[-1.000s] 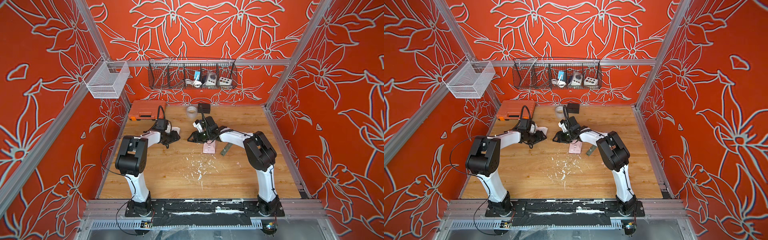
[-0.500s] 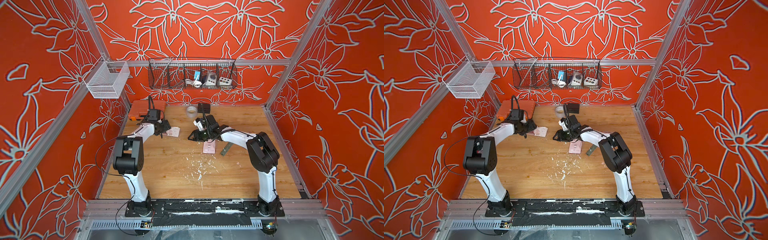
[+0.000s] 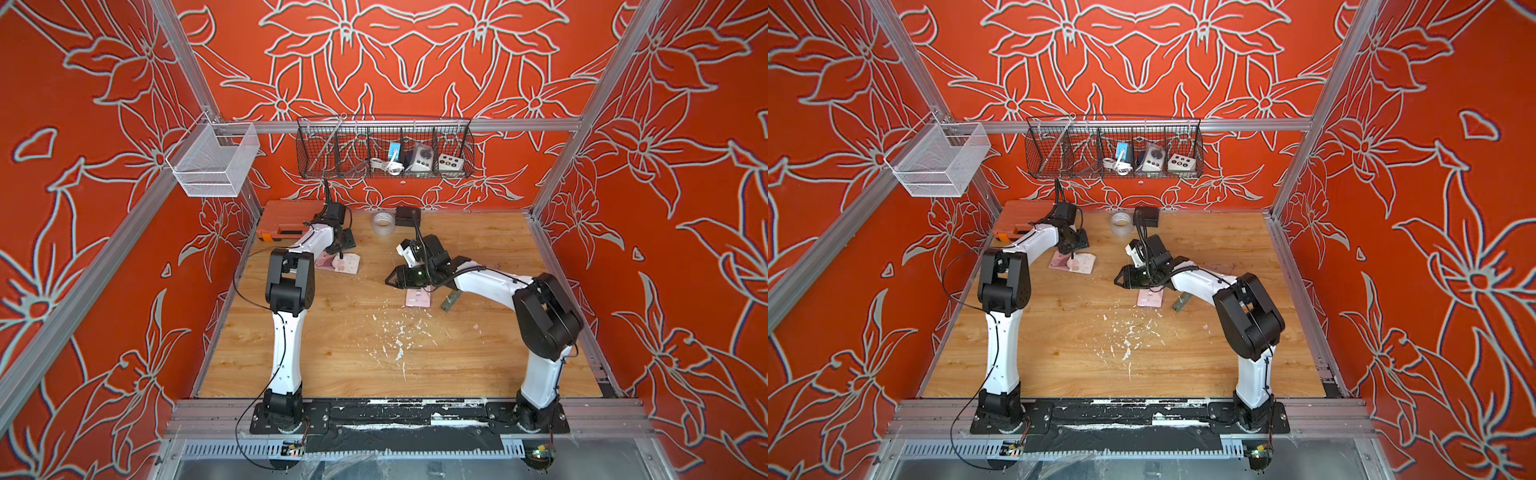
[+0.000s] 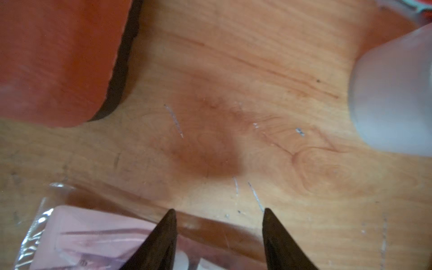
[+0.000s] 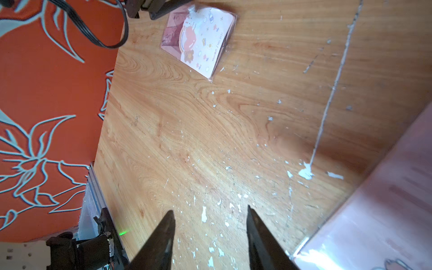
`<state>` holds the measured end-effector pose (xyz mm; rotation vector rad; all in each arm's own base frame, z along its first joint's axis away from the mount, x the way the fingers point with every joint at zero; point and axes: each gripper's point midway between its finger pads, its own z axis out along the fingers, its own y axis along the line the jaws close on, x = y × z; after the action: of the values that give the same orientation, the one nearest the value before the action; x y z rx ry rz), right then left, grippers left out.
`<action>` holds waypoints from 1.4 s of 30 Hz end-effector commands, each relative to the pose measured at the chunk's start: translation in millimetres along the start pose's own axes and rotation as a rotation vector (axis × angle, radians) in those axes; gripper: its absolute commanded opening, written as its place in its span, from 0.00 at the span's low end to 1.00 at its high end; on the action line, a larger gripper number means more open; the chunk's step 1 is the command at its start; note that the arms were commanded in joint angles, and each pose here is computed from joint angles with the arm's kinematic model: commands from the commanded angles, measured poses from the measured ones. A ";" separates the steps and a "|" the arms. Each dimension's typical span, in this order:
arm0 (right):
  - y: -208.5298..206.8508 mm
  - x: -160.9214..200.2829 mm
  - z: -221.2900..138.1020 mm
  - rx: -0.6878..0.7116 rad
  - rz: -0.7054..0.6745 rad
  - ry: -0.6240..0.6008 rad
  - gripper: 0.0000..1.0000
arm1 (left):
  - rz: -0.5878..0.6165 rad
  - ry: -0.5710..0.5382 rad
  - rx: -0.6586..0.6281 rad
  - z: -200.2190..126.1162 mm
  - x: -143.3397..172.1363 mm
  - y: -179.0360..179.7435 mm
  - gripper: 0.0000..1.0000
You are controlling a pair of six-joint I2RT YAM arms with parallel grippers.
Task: Open the ruler set and take out the ruler
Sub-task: Move the ruler set bag to the center of the board, then pick up the ruler set bag from the center of the board.
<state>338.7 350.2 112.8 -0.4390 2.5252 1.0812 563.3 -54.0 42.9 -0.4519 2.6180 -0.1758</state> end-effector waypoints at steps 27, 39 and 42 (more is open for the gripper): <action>36.1 28.6 -9.4 -0.179 -0.175 0.108 0.53 | -0.070 -0.061 0.070 -157.3 210.4 42.0 0.63; 51.5 78.8 73.4 0.017 -0.546 0.303 0.61 | -0.232 0.082 0.110 -130.5 302.1 80.1 0.59; 51.2 77.0 89.7 0.063 -0.601 0.303 0.61 | -0.202 0.074 0.157 -122.2 294.5 67.7 0.56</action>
<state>257.1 440.2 69.6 -1.2265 2.4324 0.9272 243.1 -81.5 25.9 -0.6472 2.5657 -0.4307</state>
